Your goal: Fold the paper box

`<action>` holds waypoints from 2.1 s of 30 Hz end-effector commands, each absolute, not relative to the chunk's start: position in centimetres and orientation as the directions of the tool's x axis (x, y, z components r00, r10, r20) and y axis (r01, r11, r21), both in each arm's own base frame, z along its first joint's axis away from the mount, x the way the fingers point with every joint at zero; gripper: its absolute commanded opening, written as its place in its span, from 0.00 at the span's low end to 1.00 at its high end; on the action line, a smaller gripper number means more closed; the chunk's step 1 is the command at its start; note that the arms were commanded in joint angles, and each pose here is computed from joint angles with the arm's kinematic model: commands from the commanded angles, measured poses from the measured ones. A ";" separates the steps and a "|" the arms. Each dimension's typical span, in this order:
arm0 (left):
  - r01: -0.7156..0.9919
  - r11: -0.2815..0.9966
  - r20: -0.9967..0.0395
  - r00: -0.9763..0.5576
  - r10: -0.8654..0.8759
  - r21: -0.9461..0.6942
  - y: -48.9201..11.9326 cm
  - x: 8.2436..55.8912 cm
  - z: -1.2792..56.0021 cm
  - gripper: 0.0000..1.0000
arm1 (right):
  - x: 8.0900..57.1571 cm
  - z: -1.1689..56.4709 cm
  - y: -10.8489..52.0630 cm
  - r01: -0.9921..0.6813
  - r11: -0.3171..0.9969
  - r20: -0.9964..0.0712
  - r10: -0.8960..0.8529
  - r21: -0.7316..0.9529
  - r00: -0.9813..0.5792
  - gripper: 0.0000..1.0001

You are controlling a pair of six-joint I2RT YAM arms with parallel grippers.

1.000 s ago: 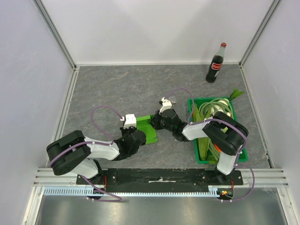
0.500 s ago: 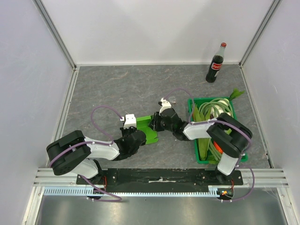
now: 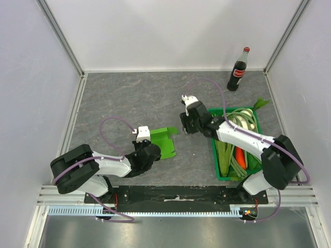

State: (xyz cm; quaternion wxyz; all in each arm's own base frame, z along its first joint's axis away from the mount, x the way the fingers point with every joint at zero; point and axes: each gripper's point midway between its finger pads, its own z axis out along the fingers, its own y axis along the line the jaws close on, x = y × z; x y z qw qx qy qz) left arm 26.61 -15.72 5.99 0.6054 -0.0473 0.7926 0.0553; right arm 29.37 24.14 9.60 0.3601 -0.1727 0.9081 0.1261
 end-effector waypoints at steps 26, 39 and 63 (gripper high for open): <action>-0.146 0.988 -0.971 -0.228 -0.074 -0.041 -16.4 26.8 6.9 0.02 | 31.7 9.9 32.6 -0.815 0.576 -0.698 -0.561 0.057 -0.445 0.35; -0.139 0.989 -0.970 -0.231 -0.077 -0.045 -16.7 26.9 6.9 0.02 | 29.3 9.1 34.0 -0.543 0.803 -0.603 -0.312 0.247 -0.735 0.00; -0.141 0.989 -0.971 -0.228 -0.079 -0.047 -16.4 26.6 7.1 0.02 | 30.3 9.4 29.0 -0.608 0.777 -0.724 -0.324 0.163 -0.608 0.48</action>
